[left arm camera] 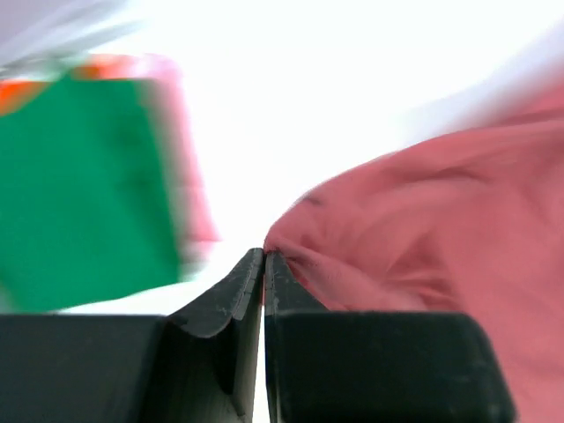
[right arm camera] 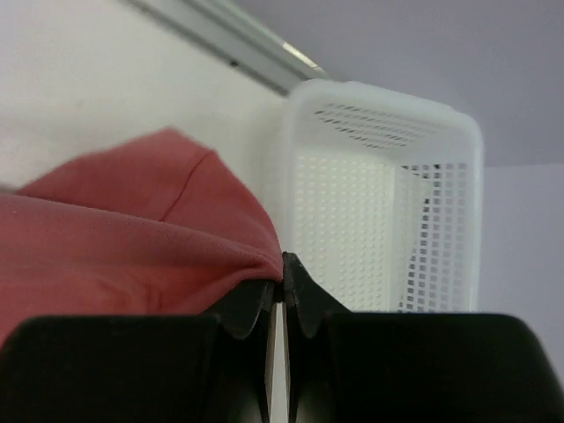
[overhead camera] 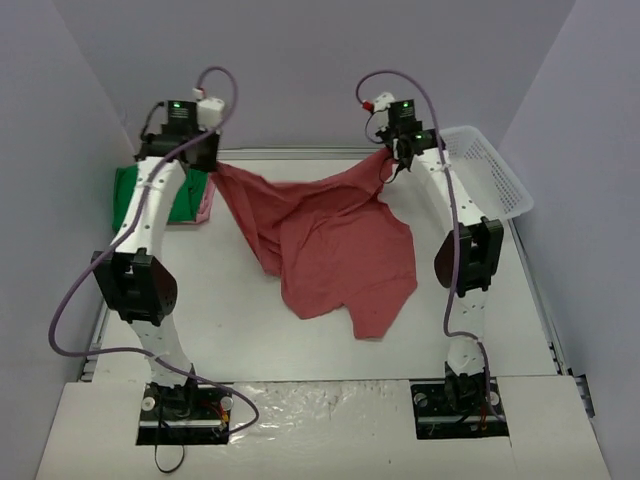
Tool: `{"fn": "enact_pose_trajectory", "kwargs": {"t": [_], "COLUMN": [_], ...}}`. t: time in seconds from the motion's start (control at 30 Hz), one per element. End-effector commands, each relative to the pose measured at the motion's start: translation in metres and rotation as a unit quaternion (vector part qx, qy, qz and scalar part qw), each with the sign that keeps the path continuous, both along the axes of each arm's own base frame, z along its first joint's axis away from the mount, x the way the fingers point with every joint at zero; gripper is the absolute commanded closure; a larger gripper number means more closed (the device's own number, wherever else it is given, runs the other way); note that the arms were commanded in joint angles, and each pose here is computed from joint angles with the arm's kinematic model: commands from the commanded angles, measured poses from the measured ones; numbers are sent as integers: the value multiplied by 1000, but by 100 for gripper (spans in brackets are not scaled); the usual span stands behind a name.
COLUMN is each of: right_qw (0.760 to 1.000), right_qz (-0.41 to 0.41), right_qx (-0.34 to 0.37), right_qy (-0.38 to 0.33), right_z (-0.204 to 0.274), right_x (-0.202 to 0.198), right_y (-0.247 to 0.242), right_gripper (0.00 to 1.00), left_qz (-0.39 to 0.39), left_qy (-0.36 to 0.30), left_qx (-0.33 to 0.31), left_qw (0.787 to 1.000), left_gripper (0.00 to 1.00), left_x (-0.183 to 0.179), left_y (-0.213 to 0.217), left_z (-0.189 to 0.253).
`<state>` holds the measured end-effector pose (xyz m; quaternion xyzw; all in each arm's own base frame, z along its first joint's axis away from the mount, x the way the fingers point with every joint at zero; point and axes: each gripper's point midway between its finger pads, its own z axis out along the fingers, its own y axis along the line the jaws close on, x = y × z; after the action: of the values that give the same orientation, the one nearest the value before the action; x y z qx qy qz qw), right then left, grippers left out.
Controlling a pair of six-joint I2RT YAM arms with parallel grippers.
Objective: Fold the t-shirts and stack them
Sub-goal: Flatten out the tshirt
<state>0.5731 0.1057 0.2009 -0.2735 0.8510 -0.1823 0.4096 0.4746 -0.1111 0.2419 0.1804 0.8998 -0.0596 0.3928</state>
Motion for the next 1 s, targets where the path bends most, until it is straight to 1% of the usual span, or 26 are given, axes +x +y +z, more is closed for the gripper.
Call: {"fn": "enact_pose_trajectory", "kwargs": {"t": [0.0,0.03,0.07,0.1,0.13,0.2,0.23,0.27,0.3,0.33,0.37,0.4,0.43,0.47,0.5,0.53,0.57,0.6,0.63,0.7,0.77,0.83,0.93,0.97], "right_qw": [988,985,981,977,970,960,950,944,942,931,927,922,917,912,909,902,899,889,891,883,881,882,892,900], "right_qz": [-49,-51,-48,-40,-33,-26,-16,-13,-8,3,9,13,12,33,37,35,38,39,26,13,4,-2,-18,-23], "right_qx": [77,85,93,107,119,144,159,172,179,191,200,212,218,230,235,242,245,248,243,242,237,234,226,222], "right_qy": [-126,-144,-162,-179,-209,-238,-269,-282,-283,-310,-318,-323,-334,-338,-343,-355,-362,-384,-383,-402,-409,-408,-392,-375], "right_z": [115,134,154,172,207,241,277,292,296,326,335,341,350,355,359,364,368,379,373,380,381,381,371,360], "right_x": [14,11,7,2,-15,-36,-61,-75,-85,-116,-132,-146,-177,-193,-205,-232,-246,-273,-278,-300,-307,-301,-273,-252], "right_y": [-53,-56,-58,-58,-59,-59,-61,-60,-60,-61,-61,-61,-66,-62,-63,-72,-75,-81,-90,-99,-105,-107,-111,-111], "right_gripper": [100,100,100,100,100,100,100,100,100,100,100,100,100,100,100,100,100,100,100,100,100,100,100,100], "left_qz": [59,74,76,72,70,67,66,65,62,56,54,50,47,48,48,56,58,61,75,82,88,93,96,98], "left_qy": [-66,-71,-86,-111,-134,-166,-195,-206,-219,-248,-242,-250,-279,-271,-281,-312,-308,-332,-332,-336,-340,-339,-340,-331], "left_qx": [32,25,17,-1,-14,-30,-34,-35,-37,-36,-34,-33,-33,-31,-30,-29,-28,-29,-24,-21,-16,-9,-3,0], "left_qw": [996,994,993,991,988,983,978,976,973,966,968,967,959,961,958,948,949,941,940,938,936,936,936,939], "left_gripper": [98,98,98,98,98,98,98,98,98,98,98,98,98,98,98,98,98,98,98,98,98,98,98,98], "left_x": [21,26,26,25,15,1,-19,-29,-41,-67,-75,-87,-116,-123,-135,-161,-169,-191,-198,-213,-216,-209,-193,-181], "left_y": [68,80,82,80,79,76,77,78,77,78,78,78,78,79,80,84,85,86,92,95,98,101,103,103], "left_z": [58,65,79,103,127,157,184,194,205,228,221,225,244,233,236,252,244,255,252,254,255,255,255,250]}}
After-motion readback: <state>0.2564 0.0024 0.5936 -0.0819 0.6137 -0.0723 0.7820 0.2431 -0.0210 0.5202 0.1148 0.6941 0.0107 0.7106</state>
